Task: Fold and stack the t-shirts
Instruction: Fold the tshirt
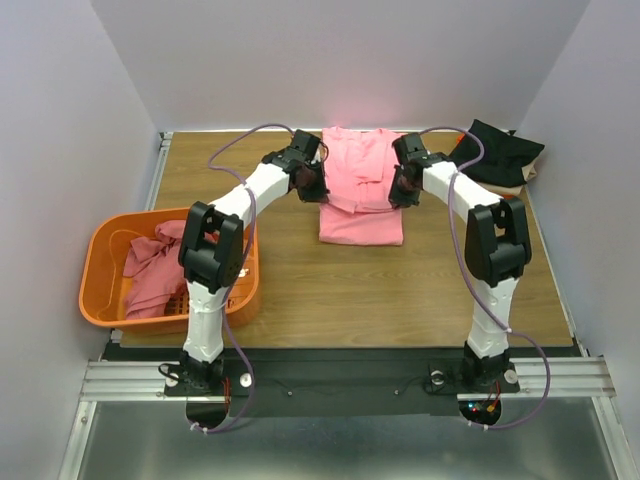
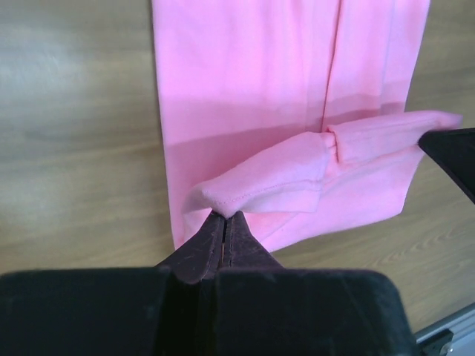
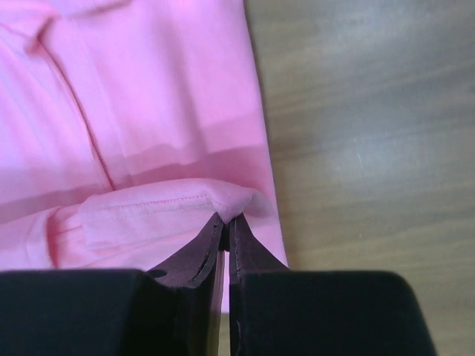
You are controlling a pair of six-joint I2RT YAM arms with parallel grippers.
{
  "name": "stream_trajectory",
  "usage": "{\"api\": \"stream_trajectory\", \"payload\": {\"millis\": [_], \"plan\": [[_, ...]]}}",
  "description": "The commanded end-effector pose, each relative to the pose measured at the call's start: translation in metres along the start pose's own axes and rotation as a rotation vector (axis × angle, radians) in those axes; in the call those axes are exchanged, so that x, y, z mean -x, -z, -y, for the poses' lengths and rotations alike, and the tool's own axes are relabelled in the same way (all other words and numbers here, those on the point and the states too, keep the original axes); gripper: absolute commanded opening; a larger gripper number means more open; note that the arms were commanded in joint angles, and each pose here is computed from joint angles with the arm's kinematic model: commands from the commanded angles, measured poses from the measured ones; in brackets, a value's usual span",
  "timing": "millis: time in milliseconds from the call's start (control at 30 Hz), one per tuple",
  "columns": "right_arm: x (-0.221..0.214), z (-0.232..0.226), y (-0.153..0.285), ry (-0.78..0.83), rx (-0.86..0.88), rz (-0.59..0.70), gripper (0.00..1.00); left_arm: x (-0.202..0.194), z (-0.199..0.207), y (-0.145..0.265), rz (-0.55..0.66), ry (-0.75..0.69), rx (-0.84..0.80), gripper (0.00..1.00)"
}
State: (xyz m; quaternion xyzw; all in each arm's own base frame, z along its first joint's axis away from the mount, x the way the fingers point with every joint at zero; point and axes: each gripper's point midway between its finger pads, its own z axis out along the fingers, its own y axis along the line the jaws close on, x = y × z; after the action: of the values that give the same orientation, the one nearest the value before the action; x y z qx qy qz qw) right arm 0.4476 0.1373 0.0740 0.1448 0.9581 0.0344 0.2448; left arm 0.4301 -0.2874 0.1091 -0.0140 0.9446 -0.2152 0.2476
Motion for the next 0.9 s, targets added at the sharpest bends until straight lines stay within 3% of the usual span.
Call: {"api": "stream_trajectory", "payload": {"millis": [0, 433, 867], "plan": [[0.037, -0.010, 0.004, 0.014, 0.045, 0.062, 0.00, 0.030, 0.007, 0.010, 0.026, -0.013, -0.046, 0.00], [0.072, -0.013, -0.021, -0.016, 0.062, 0.075, 0.00, 0.083, 0.009, -0.018, 0.047, -0.008, -0.173, 0.00], [0.080, -0.007, -0.036, -0.036, 0.051, 0.054, 0.00, 0.087, 0.019, -0.046, 0.018, -0.029, -0.272, 0.00]]}}
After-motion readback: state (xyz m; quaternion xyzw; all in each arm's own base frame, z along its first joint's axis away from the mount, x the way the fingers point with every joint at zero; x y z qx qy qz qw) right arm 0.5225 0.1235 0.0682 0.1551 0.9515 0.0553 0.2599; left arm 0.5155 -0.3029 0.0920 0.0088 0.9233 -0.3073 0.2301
